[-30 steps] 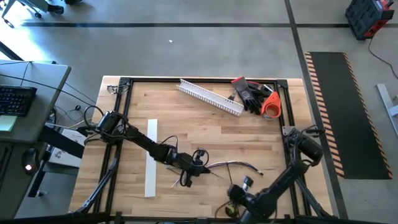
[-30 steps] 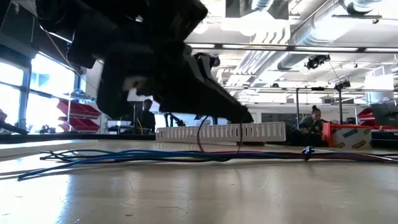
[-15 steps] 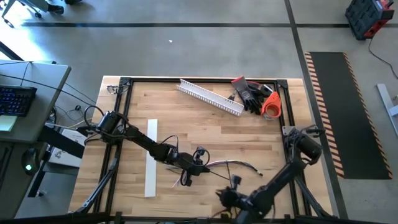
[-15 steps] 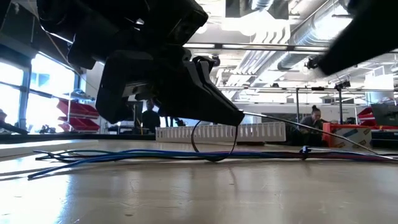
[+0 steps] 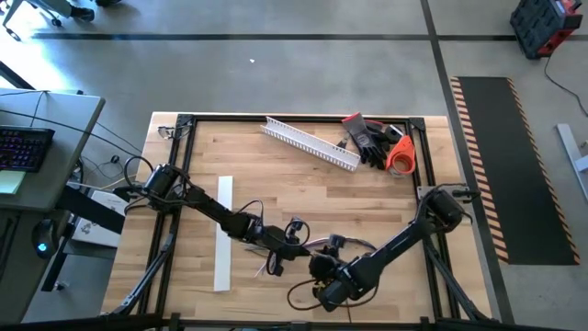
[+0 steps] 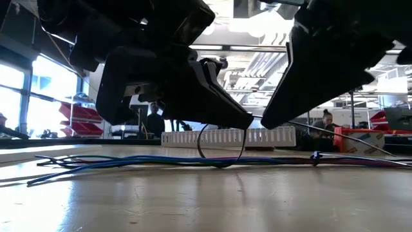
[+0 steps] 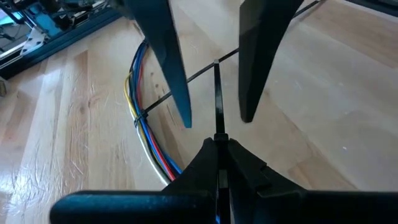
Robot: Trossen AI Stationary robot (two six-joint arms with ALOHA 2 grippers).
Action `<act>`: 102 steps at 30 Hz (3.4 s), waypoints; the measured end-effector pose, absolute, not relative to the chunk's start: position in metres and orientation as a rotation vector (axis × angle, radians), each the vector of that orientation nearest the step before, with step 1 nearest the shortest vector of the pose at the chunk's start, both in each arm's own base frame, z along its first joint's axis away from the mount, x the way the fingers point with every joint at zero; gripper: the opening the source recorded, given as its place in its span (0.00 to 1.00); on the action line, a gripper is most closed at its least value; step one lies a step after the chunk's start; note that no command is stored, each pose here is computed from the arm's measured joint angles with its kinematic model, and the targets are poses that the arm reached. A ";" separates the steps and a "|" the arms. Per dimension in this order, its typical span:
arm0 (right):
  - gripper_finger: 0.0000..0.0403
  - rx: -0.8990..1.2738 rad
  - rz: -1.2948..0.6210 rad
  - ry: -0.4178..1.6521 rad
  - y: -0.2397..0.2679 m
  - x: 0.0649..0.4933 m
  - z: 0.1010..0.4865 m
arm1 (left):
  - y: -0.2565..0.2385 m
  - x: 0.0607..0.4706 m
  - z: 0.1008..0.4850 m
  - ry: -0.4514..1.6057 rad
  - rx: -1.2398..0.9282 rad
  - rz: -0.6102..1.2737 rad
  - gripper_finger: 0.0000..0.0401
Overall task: Ziptie cables
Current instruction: Wrap the zip tie on the cable
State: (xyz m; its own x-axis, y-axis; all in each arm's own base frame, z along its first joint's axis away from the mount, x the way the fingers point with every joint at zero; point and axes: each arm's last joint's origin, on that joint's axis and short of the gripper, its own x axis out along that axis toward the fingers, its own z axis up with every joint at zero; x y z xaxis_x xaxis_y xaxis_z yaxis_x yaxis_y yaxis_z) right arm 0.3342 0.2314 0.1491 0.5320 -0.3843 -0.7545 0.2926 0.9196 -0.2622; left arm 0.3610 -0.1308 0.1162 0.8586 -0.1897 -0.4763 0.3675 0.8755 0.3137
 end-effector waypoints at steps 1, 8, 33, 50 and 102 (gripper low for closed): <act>0.34 -0.106 -0.408 0.925 0.231 0.335 0.149 | -0.131 0.361 0.116 0.449 0.410 -0.302 0.00; 0.18 -0.109 -0.412 0.920 0.230 0.335 0.149 | -0.135 0.361 0.118 0.424 0.410 -0.308 0.00; 0.00 0.138 -0.390 0.896 0.282 0.292 0.148 | -0.137 0.360 0.119 0.408 0.403 -0.396 0.01; 0.00 0.036 -0.386 0.858 0.256 0.323 0.150 | -0.139 0.365 0.114 0.309 0.380 -0.488 0.39; 0.07 0.309 -0.502 1.224 0.309 0.237 0.161 | -0.129 0.345 0.108 0.365 0.360 -0.396 0.00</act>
State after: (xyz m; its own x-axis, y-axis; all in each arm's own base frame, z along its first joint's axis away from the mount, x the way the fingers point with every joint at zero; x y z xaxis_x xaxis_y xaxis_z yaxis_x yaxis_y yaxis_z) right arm 0.2371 0.3088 0.1611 0.2516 -0.1989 -0.9472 0.5229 0.8515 -0.0399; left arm 0.3446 -0.1289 0.1085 0.8599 -0.3052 -0.4092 0.4323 0.8616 0.2658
